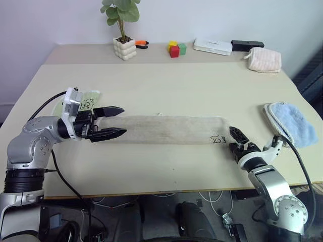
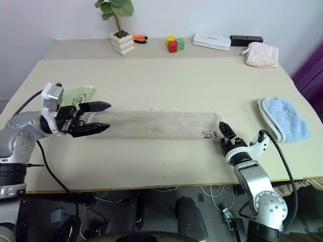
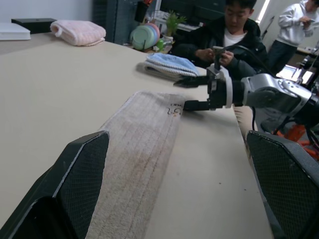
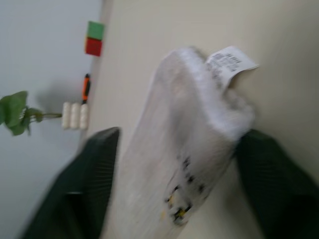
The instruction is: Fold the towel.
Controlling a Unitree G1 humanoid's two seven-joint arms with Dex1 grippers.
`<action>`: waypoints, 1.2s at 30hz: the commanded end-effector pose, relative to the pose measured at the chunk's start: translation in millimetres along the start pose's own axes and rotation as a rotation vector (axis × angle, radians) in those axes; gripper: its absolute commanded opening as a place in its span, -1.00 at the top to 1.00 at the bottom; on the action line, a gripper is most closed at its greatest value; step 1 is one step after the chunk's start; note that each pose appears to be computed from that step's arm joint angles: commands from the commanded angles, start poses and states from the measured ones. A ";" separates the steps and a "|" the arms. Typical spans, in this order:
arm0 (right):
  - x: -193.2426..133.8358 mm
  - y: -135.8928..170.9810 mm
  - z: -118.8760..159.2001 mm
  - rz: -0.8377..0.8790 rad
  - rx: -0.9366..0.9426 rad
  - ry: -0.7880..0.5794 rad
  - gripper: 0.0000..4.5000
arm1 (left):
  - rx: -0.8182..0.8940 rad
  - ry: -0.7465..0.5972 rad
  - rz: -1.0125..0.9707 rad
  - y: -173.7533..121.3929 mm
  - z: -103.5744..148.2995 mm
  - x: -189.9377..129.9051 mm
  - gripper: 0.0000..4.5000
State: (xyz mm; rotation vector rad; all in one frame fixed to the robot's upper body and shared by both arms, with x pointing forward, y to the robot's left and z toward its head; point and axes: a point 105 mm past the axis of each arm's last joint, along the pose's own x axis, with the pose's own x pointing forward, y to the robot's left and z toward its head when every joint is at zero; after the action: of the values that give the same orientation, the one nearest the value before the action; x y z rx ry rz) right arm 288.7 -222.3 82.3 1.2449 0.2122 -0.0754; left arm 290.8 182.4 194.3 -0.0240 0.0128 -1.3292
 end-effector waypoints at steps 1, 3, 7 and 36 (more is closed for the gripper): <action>7.5 0.1 -4.2 -0.015 -0.001 0.000 0.25 | 0.058 -0.028 -0.005 -2.0 13.7 -0.8 -1.00; 9.5 1.7 -5.1 -0.014 -0.001 0.000 0.71 | 0.058 -0.027 -0.003 -2.0 13.1 -1.2 -1.00; 9.4 5.0 -1.4 -0.014 -0.017 -0.014 0.99 | 0.058 -0.028 0.000 -1.7 12.4 -1.7 -1.00; -8.5 80.2 30.8 0.258 -0.900 0.065 0.99 | 0.024 -0.038 0.026 3.9 2.8 -10.3 -1.00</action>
State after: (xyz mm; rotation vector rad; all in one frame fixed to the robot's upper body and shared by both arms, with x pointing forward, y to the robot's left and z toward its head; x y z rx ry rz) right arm 298.0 -238.4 148.7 0.4440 0.1755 0.1883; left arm 292.2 192.7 185.7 -0.0585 0.0145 -1.3036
